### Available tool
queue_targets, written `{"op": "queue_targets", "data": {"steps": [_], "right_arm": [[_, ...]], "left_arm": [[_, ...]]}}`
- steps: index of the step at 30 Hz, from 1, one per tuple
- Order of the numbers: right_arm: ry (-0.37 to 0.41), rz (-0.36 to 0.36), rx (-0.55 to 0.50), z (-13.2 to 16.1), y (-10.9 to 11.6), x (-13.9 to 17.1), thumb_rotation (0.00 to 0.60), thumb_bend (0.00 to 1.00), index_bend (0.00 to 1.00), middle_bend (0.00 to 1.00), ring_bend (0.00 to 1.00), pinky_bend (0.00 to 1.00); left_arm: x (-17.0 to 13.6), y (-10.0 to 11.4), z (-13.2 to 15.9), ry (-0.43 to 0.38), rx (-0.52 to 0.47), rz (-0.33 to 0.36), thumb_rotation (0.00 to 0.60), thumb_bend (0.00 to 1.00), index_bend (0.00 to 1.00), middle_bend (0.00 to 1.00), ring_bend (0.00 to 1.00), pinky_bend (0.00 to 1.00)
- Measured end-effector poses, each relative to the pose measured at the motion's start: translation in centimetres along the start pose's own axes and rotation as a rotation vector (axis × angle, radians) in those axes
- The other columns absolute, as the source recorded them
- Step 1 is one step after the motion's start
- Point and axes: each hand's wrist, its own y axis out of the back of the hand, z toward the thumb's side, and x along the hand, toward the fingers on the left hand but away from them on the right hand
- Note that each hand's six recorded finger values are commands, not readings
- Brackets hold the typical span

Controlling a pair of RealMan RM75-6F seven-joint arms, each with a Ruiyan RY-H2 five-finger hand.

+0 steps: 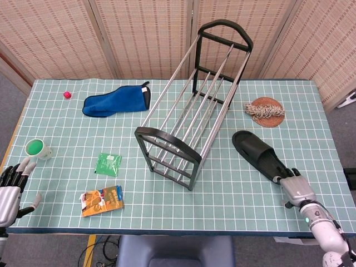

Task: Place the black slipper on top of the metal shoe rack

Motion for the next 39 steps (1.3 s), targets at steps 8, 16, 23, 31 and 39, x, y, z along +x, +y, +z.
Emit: {"op": "queue_targets", "data": {"steps": [8, 16, 23, 31, 39], "right_arm": [[-0.034, 0.007, -0.038, -1.7, -0.3, -0.9, 0.600, 0.27, 0.23, 0.00, 0.00, 0.00], [-0.113, -0.061, -0.040, -5.1, 1.8, 0.6, 0.600, 0.27, 0.23, 0.00, 0.00, 0.00], [-0.143, -0.097, -0.093, -6.7, 2.7, 2.0, 0.600, 0.27, 0.23, 0.00, 0.00, 0.00], [-0.035, -0.085, -0.084, -4.5, 2.0, 3.1, 0.600, 0.27, 0.23, 0.00, 0.00, 0.00], [-0.007, -0.022, -0.043, -3.0, 0.4, 1.7, 0.600, 0.27, 0.24, 0.00, 0.00, 0.00]], "left_arm": [[-0.2, 0.1, -0.1, 0.000, 0.003, 0.007, 0.600, 0.38, 0.04, 0.00, 0.00, 0.00], [0.0, -0.2, -0.1, 0.011, 0.021, 0.000, 0.600, 0.38, 0.04, 0.00, 0.00, 0.00], [0.1, -0.4, 0.0, 0.023, 0.031, 0.001, 0.600, 0.38, 0.04, 0.00, 0.00, 0.00], [0.4, -0.6, 0.0, 0.022, 0.032, -0.007, 0.600, 0.38, 0.04, 0.00, 0.00, 0.00], [0.5, -0.5, 0.0, 0.018, 0.024, -0.006, 0.600, 0.38, 0.04, 0.00, 0.00, 0.00]]}}
